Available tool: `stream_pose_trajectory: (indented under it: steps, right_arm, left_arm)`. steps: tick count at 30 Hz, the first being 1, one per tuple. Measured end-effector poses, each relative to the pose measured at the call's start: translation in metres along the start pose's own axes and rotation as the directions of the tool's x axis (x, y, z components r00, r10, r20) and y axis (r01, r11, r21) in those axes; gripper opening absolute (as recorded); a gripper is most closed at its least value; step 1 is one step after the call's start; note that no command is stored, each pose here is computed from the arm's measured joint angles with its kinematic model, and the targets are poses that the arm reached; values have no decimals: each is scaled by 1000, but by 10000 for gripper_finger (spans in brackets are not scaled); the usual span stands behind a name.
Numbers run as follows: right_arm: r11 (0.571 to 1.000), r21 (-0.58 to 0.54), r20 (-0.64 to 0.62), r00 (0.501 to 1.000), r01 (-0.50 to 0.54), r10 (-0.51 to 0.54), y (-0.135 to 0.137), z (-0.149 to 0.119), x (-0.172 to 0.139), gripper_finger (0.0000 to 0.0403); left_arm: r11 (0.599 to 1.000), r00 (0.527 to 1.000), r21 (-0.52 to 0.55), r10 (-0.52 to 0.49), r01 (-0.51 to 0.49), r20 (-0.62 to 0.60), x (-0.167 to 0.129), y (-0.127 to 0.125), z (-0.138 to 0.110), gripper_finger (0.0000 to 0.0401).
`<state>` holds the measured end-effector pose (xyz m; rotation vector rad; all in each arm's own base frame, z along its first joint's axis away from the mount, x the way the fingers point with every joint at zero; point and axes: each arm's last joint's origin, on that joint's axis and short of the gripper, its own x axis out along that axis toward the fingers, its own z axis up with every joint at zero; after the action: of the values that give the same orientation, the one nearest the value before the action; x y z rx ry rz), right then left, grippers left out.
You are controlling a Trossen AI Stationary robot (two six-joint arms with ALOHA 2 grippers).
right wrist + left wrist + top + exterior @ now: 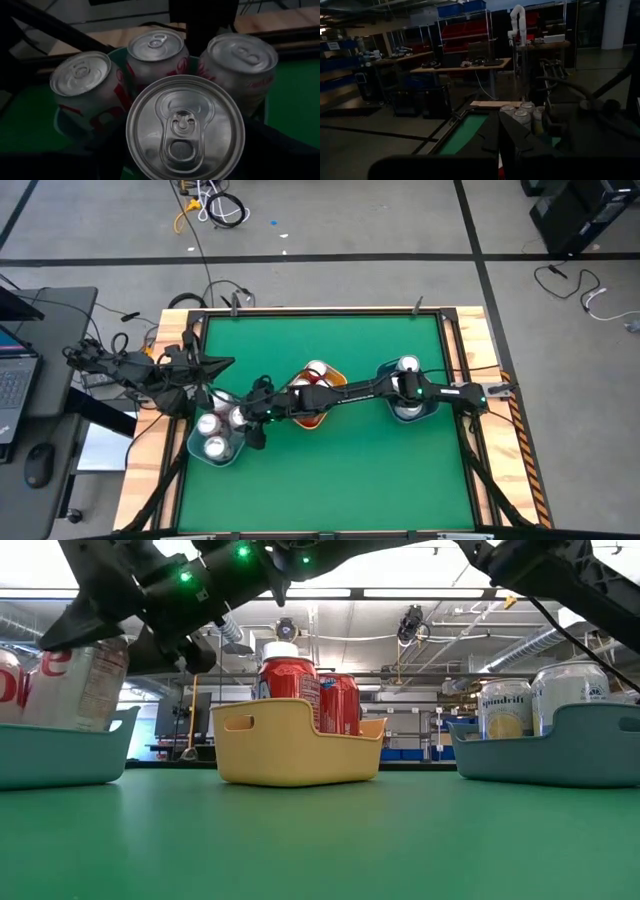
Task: Sort soda cans
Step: Put the white soda can into the green bin, then adjust the bins
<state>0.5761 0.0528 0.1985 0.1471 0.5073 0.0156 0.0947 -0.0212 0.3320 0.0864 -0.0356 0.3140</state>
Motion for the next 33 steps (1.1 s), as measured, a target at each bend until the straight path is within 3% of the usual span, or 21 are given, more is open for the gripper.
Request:
stream_pose_trajectory:
  steps: [5, 13, 23, 28, 30, 33]
  right_arm:
    - [1000, -26, -12, 1000, -11, 11, 0, -2, 0, 304]
    - [998, -49, 9, 1000, -27, 28, 4, -1, 1, 390]
    - [994, -109, 28, 999, -27, 31, 5, 12, -11, 379]
    - [987, -160, -24, 1000, -20, 16, 5, 41, -49, 328]
    - [984, -177, -72, 997, -15, 2, 2, 49, -68, 277]
    - [969, -245, -168, 986, -22, -20, 1, 56, -94, 167]
  left_arm:
    - [1000, 1000, -1, 0, 0, 0, 0, 0, 0, 3]
    - [1000, 1000, -1, 0, 0, 0, 0, 0, 0, 3]
    - [1000, 999, -19, -4, 3, -45, 0, -1, -5, 3]
    - [998, 996, -38, -47, 44, -81, -1, -2, -10, 3]
    - [995, 991, -33, -93, 90, -93, -1, -3, -11, 3]
    - [990, 978, 0, -137, 138, -157, 0, -5, -10, 3]
